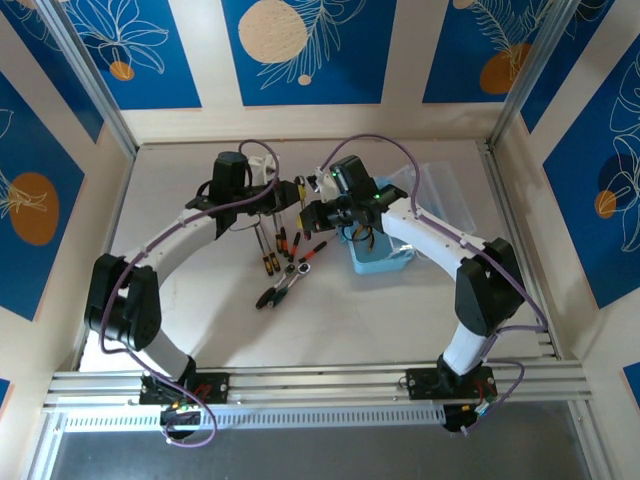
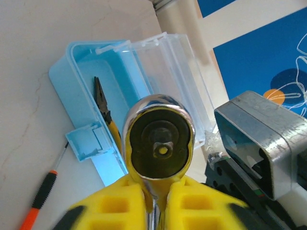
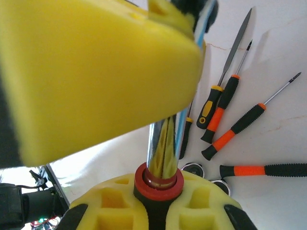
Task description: Pack the tool kit
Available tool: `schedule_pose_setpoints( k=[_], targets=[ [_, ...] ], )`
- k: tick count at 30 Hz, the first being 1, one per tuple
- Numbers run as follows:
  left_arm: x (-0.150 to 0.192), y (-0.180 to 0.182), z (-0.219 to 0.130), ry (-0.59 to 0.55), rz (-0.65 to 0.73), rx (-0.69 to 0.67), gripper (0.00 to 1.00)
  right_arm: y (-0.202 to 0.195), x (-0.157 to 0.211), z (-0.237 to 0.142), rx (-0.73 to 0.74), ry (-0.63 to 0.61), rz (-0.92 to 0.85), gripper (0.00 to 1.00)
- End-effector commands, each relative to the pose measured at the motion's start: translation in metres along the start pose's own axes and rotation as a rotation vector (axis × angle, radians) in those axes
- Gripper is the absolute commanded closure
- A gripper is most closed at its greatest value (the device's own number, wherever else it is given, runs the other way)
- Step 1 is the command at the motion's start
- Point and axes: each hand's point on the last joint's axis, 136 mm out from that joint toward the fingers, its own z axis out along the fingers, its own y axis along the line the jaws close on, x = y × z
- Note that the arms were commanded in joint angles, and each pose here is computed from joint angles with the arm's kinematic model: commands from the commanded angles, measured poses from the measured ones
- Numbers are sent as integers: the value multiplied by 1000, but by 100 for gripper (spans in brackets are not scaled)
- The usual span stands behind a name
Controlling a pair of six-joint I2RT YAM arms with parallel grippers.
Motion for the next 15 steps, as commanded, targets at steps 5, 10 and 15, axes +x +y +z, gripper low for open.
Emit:
schedule_pose_setpoints(
  k=[5,10,15],
  targets=[
    [-7,26,-25,-4,126,-243,14,-16,-17,-46,49,-87,-10,100],
    [-18,63,-71,-20,177,-488,0,-76,0,-87,210,-72,65,100],
    [-4,97,-93,21,166,-643,0,-138,28,-118,419,-10,134,100]
  ],
)
